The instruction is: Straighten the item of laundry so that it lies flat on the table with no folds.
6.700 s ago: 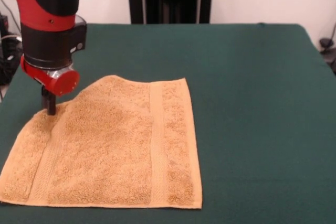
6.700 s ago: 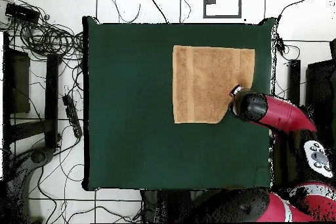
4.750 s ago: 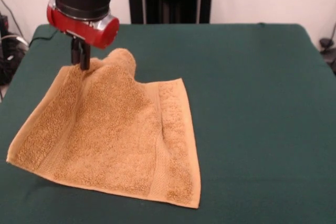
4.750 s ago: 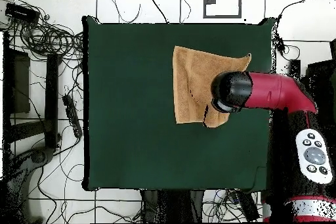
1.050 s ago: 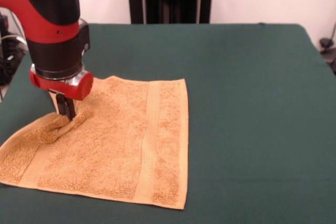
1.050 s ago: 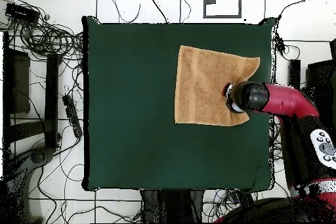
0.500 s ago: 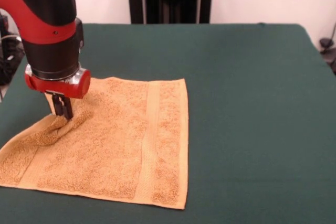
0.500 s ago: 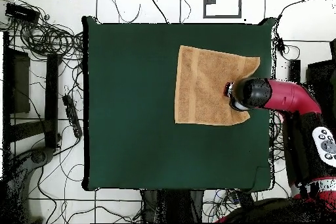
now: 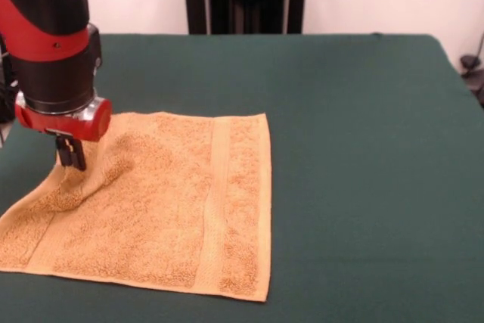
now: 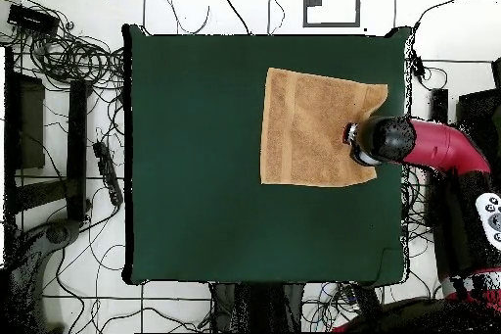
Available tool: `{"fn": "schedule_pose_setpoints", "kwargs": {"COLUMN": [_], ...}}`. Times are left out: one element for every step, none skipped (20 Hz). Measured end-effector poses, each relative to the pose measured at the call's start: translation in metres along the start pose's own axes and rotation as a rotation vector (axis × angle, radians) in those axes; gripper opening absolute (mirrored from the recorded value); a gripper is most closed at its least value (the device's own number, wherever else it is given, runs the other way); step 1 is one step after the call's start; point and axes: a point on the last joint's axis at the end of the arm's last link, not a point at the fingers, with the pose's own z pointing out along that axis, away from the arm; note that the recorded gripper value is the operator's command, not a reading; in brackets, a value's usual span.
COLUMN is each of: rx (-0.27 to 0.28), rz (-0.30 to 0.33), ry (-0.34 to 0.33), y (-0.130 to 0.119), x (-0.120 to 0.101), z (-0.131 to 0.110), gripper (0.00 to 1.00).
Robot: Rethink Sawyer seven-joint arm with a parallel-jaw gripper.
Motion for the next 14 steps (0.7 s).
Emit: {"fn": "schedule_pose_setpoints", "kwargs": {"rx": [0.001,0.002,0.003,0.004,0.006,0.007,0.007,0.008,0.008,0.009,0.009,0.009,0.009,0.009], "rz": [0.003,0.006,0.010,0.013,0.020,0.023,0.024,0.025,0.027,0.028,0.029,0.029,0.029,0.028], "ry": [-0.002,-0.003,-0.006,-0.007,-0.010,-0.011,-0.012,-0.012,-0.013,-0.014,-0.014,-0.015,-0.015,-0.015], "y": [-0.002,-0.005,-0.007,-0.010,-0.015,-0.017,-0.018,-0.019,-0.021,-0.022,-0.022,-0.022,-0.022,-0.022], "x": [-0.001,-0.002,-0.003,-0.003,-0.004,-0.005,-0.005,-0.005,-0.006,-0.006,-0.006,-0.007,-0.007,-0.007], "z": [0.000,0.000,0.000,0.000,0.000,0.000,0.000,0.000,0.000,0.000,0.000,0.000,0.000,0.001], "gripper": [0.00,0.00,0.00,0.00,0.00,0.00,0.00,0.00,0.00,0.00,0.00,0.00,0.00,0.00]}}
